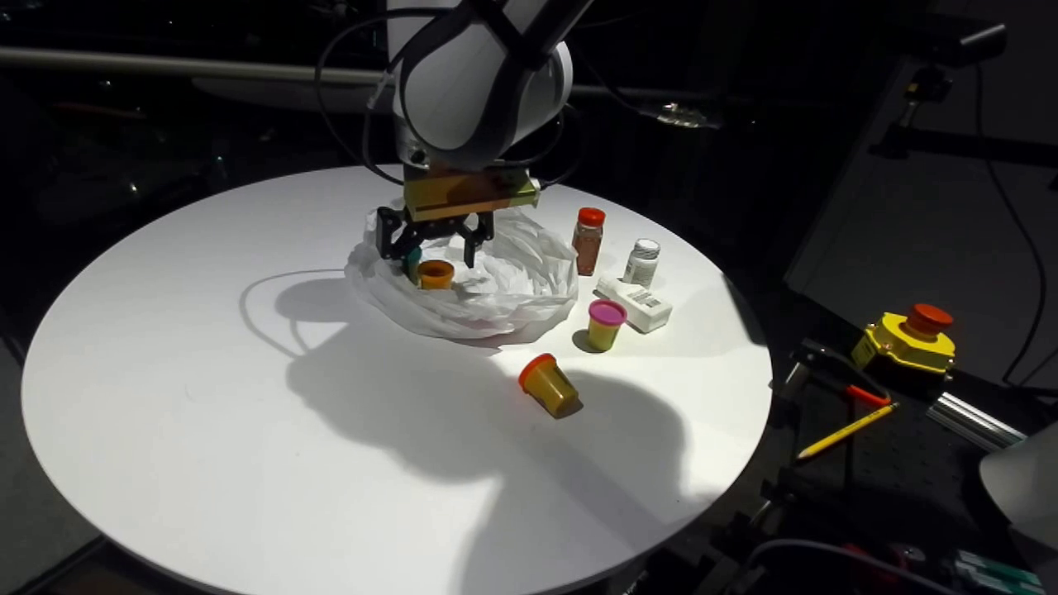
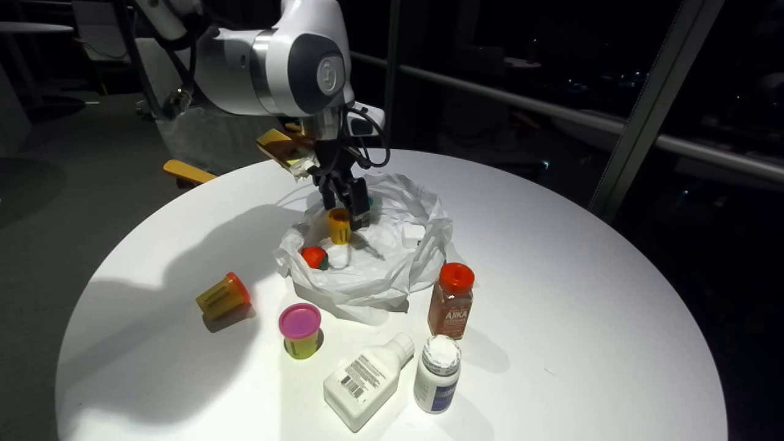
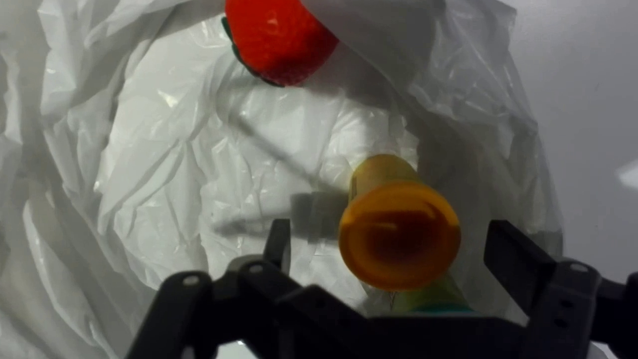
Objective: Remove all the contents from the plastic bag.
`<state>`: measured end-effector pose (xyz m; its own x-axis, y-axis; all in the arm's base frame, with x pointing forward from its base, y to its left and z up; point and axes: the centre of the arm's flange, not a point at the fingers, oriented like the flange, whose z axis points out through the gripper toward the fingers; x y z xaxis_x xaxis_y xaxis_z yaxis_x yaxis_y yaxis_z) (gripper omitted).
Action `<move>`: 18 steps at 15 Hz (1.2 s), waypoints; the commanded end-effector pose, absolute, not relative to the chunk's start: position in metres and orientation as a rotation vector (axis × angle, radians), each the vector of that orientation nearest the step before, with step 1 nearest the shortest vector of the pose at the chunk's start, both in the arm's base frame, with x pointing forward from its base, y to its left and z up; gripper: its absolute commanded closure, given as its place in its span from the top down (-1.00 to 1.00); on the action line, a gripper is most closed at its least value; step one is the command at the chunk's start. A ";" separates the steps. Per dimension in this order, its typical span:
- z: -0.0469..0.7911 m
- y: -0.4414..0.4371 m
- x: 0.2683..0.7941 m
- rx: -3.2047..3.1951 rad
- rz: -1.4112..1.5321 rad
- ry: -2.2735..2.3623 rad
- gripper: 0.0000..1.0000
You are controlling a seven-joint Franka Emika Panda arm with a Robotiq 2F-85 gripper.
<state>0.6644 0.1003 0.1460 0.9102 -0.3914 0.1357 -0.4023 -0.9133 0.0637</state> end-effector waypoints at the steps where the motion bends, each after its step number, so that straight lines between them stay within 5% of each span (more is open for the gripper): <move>1: 0.142 0.098 0.678 2.980 0.175 -0.623 0.99; 2: 0.141 0.097 0.677 2.979 0.175 -0.631 0.49; 4: 0.142 0.094 0.675 2.983 0.176 -0.640 0.39; 10: 0.152 0.100 0.656 3.037 0.115 -0.652 -0.47; 18: 0.240 0.116 0.590 2.943 0.120 -0.698 -0.51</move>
<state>0.6336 0.1050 0.1849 0.8950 -0.4370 0.0894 -0.4429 -0.8945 0.0610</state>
